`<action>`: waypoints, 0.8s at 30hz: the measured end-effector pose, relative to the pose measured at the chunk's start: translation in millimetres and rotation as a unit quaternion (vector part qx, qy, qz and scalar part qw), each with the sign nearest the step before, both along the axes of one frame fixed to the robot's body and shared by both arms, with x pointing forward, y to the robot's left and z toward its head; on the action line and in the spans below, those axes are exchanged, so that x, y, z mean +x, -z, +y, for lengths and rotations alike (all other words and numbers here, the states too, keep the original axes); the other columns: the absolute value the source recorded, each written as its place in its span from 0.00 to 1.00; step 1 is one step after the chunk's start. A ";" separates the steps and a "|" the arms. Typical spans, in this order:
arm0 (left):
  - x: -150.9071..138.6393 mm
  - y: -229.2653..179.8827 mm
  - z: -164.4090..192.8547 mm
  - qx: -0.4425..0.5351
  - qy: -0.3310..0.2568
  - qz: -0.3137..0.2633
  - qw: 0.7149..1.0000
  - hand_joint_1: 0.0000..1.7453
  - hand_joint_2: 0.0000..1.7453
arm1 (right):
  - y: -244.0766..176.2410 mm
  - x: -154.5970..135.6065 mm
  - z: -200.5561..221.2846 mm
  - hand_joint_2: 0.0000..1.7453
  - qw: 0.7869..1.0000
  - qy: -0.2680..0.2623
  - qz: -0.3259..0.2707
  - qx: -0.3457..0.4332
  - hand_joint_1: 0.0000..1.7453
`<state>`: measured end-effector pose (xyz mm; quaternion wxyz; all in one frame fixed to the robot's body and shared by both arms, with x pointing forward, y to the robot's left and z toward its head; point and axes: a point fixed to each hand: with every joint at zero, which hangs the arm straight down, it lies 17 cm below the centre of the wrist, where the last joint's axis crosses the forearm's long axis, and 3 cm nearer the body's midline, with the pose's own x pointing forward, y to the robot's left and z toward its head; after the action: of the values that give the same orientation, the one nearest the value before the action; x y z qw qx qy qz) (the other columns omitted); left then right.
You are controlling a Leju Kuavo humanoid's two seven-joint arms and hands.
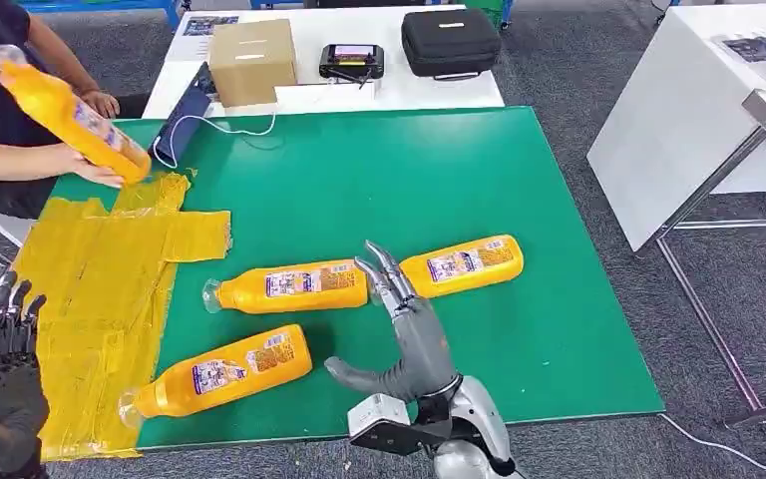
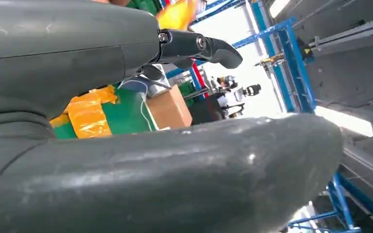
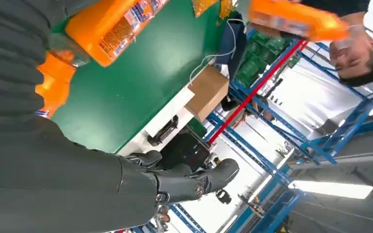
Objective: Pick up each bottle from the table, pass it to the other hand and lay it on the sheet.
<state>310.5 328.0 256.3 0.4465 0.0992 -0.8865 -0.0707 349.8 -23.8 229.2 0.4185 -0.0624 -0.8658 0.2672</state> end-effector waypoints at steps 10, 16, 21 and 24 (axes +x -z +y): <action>3.2 1.1 1.0 -0.006 0.004 0.004 1.000 0.00 0.00 | -5.8 8.9 4.1 1.00 1.000 0.015 -0.003 -0.009 0.00; 2.8 0.9 1.0 -0.022 0.012 0.002 1.000 0.00 0.00 | -17.6 22.3 3.3 1.00 0.998 0.046 -0.022 -0.025 0.00; 7.3 4.0 -2.8 -0.013 0.015 0.011 1.000 0.00 0.00 | -7.4 27.9 1.8 1.00 0.998 0.052 -0.001 -0.034 0.00; 18.8 5.8 -15.8 -0.004 0.009 0.027 1.000 0.00 0.00 | 14.6 22.2 -21.8 1.00 0.996 0.069 0.018 -0.050 0.00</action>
<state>329.3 312.2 250.5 0.4696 0.0870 -0.8755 -0.0737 372.0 -45.6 214.6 0.4479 -0.1378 -0.8372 0.2820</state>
